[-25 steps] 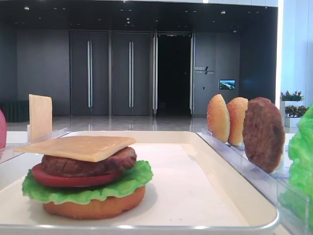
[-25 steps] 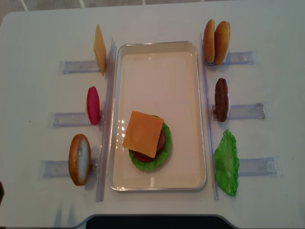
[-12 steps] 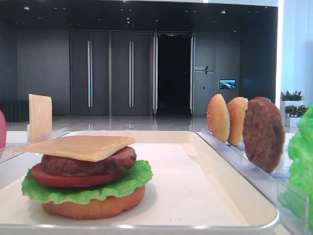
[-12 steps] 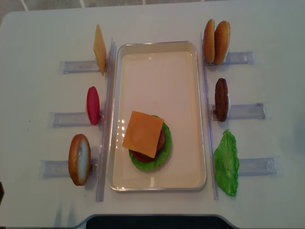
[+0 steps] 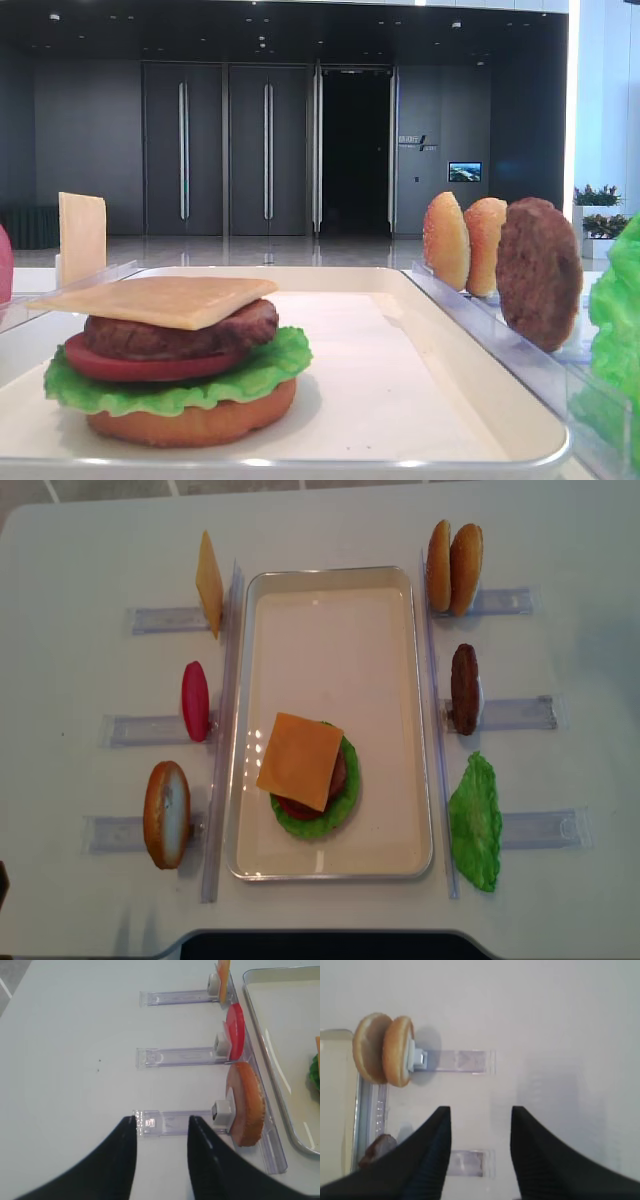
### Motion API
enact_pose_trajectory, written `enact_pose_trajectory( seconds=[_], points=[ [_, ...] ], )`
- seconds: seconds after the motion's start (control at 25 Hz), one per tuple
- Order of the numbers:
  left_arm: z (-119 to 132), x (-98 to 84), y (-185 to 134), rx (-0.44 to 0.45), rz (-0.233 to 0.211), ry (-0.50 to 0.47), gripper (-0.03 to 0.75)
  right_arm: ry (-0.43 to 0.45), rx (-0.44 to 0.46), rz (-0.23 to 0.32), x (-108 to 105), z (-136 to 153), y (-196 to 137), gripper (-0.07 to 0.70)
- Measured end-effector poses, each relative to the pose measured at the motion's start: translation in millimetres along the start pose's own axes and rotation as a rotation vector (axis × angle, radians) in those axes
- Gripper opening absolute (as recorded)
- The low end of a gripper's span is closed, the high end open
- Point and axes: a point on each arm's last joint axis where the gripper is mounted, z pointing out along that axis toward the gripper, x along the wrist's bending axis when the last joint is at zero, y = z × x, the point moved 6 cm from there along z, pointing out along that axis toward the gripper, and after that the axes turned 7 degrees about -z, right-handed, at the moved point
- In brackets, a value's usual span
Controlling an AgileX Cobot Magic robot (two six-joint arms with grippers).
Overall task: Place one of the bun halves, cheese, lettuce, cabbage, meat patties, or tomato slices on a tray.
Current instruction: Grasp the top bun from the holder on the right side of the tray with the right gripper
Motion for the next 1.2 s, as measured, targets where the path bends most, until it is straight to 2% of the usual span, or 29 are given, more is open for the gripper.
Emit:
enact_pose_trajectory(
  seconds=[0.2, 0.36, 0.68, 0.88, 1.0, 1.2],
  points=[
    [0, 0.0, 0, 0.0, 0.0, 0.0, 0.265, 0.042, -0.003, 0.015, 2, 26, 28, 0.303],
    [0, 0.0, 0, 0.0, 0.0, 0.0, 0.265, 0.055, 0.009, 0.02, 1, 42, 36, 0.303],
    [0, 0.0, 0, 0.0, 0.0, 0.0, 0.265, 0.055, 0.006, 0.019, 2, 42, 37, 0.308],
    [0, 0.0, 0, 0.0, 0.0, 0.0, 0.265, 0.062, 0.007, 0.005, 8, 42, 38, 0.348],
    [0, 0.0, 0, 0.0, 0.0, 0.0, 0.265, 0.086, 0.009, -0.036, 30, 42, 38, 0.374],
    [0, 0.0, 0, 0.0, 0.0, 0.0, 0.265, 0.146, 0.017, -0.12, 88, 41, 35, 0.381]
  ],
)
